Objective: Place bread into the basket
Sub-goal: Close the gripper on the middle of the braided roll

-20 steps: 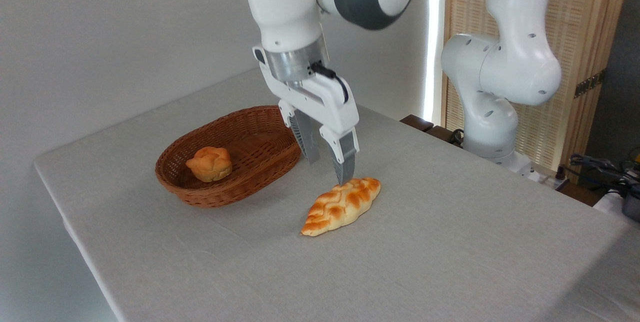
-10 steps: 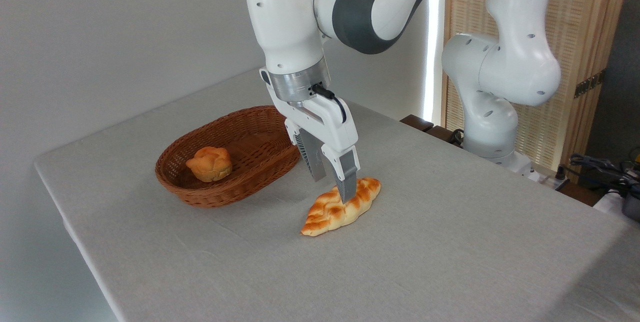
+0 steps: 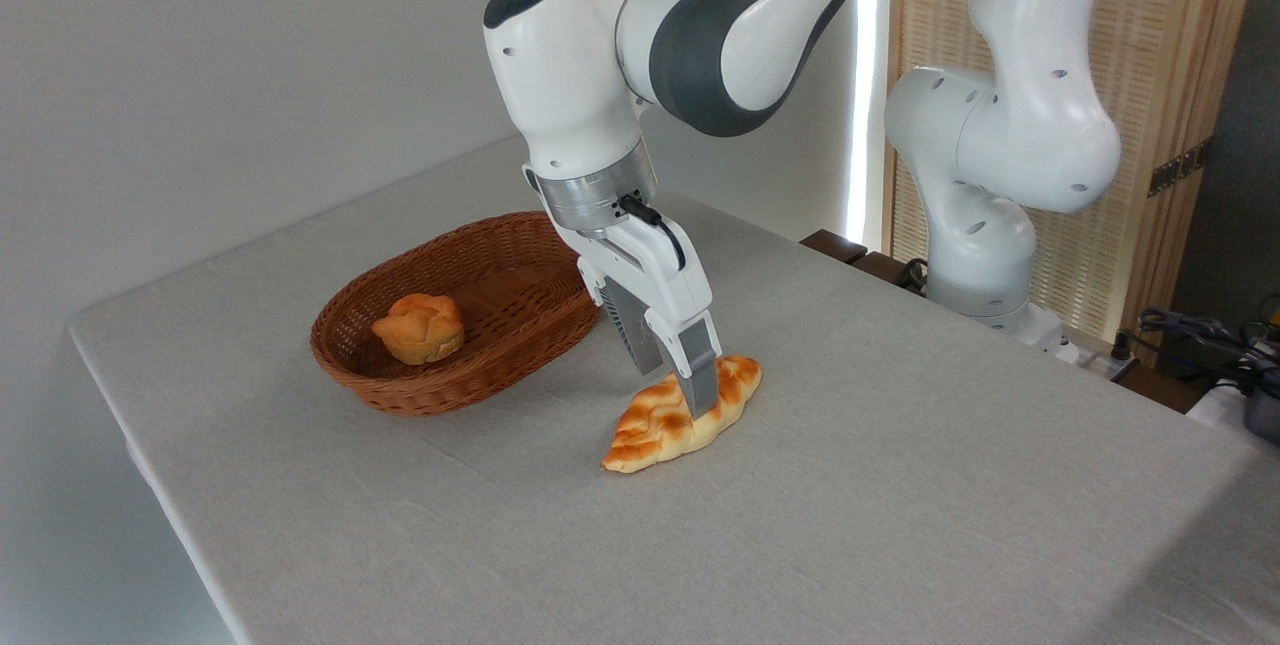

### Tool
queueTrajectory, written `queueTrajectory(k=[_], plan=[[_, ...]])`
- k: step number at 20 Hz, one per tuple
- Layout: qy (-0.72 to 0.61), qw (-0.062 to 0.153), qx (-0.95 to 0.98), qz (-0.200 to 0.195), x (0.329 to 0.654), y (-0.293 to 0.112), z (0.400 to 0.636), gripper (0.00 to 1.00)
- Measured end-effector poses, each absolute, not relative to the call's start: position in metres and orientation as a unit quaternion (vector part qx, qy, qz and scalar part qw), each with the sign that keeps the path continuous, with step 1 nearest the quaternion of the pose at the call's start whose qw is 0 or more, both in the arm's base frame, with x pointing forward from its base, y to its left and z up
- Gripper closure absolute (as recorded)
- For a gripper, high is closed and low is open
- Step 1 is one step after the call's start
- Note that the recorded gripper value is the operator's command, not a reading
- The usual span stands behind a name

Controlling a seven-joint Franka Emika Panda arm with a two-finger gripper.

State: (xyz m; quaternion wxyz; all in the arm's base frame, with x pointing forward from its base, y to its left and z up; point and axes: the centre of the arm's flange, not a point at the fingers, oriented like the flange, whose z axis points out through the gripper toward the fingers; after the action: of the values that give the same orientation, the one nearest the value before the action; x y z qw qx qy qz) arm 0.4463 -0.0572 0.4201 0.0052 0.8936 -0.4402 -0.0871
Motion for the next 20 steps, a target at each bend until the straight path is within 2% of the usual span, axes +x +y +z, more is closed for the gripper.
queueTrajectory(k=[3,5,7,12,13,15,17,20], plan=[[-0.442,0.002,0.893,-0.088,0.446,-0.057,0.420,0.00],[-0.448,-0.014,0.889,-0.095,0.446,-0.054,0.419,0.00],[-0.457,-0.020,0.884,-0.098,0.446,-0.053,0.418,0.00],[-0.473,-0.018,0.875,-0.105,0.444,-0.054,0.412,0.00],[-0.473,-0.017,0.874,-0.107,0.443,-0.054,0.410,0.03],[-0.476,-0.016,0.873,-0.106,0.442,-0.055,0.404,0.38],[-0.479,-0.017,0.871,-0.103,0.442,-0.057,0.399,0.50],[-0.481,-0.016,0.870,-0.107,0.441,-0.059,0.394,0.51]])
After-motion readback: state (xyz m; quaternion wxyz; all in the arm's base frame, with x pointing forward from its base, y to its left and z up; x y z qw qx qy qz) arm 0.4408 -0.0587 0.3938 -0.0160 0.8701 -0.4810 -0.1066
